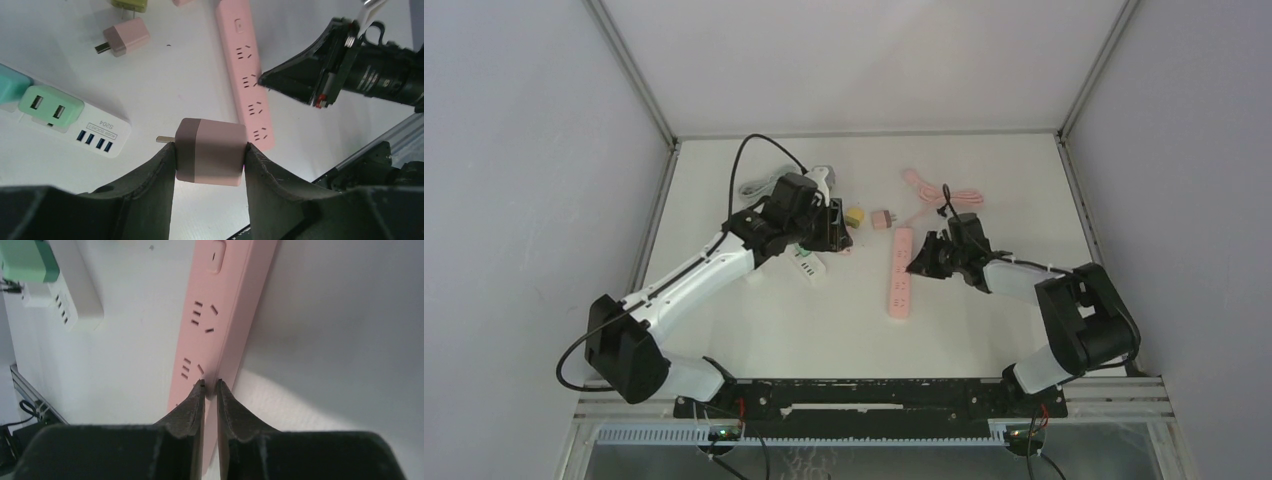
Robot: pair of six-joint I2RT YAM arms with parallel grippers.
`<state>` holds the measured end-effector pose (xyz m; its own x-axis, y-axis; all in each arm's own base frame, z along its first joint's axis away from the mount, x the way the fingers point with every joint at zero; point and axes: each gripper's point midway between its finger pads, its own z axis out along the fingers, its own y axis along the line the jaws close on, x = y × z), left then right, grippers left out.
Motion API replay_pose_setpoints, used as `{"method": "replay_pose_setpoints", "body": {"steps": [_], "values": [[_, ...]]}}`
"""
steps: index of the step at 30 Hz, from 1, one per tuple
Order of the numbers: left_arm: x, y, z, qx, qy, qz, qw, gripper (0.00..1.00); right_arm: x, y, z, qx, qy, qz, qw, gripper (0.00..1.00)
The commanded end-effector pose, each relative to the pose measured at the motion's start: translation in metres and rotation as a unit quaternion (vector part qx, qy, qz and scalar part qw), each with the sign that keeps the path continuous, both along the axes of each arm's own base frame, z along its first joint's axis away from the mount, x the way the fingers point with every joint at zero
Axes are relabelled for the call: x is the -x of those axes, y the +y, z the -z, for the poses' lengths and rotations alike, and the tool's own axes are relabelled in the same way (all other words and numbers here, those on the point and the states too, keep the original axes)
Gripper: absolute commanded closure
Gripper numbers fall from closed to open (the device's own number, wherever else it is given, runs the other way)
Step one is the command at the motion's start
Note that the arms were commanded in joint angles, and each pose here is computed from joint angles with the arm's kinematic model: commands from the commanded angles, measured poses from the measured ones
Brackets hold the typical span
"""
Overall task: Insert the plug
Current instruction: Move the socket to the center of the board, then insert the plug into the socket.
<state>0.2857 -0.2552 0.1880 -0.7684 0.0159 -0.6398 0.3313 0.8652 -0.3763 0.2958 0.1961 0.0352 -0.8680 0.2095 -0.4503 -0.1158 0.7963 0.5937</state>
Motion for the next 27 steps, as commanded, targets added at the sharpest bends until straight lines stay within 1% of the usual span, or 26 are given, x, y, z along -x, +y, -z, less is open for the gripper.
{"method": "replay_pose_setpoints", "body": {"steps": [1, 4, 7, 10, 12, 18, 23, 27], "values": [[0.004, -0.012, -0.019, 0.063, -0.013, 0.007, 0.998, 0.72, 0.059, 0.025, 0.007, 0.002, 0.053, -0.054, 0.997, 0.82], [0.008, -0.016, -0.018, 0.084, -0.006, 0.002, 0.996, 0.73, 0.07, 0.027, -0.005, 0.02, 0.038, -0.057, 0.997, 0.81], [0.01, -0.02, -0.017, 0.108, 0.002, -0.008, 0.994, 0.73, 0.07, 0.028, -0.03, 0.016, 0.004, -0.04, 0.999, 0.78], [0.01, -0.021, -0.015, 0.125, 0.007, -0.023, 0.992, 0.73, 0.067, 0.026, -0.06, -0.001, -0.032, -0.014, 0.999, 0.69], [0.011, -0.022, -0.014, 0.141, 0.017, -0.042, 0.989, 0.73, 0.065, 0.026, -0.08, -0.015, -0.057, -0.003, 0.998, 0.6], [0.011, -0.029, -0.012, 0.193, 0.04, -0.083, 0.977, 0.74, 0.062, 0.031, -0.136, -0.045, -0.133, 0.025, 0.99, 0.4], [0.015, -0.037, -0.01, 0.224, 0.064, -0.097, 0.967, 0.75, 0.061, 0.04, -0.168, -0.058, -0.182, 0.039, 0.981, 0.28], [0.017, -0.041, -0.012, 0.249, 0.076, -0.109, 0.959, 0.74, 0.057, 0.05, -0.179, -0.038, -0.21, 0.042, 0.976, 0.22]]}}
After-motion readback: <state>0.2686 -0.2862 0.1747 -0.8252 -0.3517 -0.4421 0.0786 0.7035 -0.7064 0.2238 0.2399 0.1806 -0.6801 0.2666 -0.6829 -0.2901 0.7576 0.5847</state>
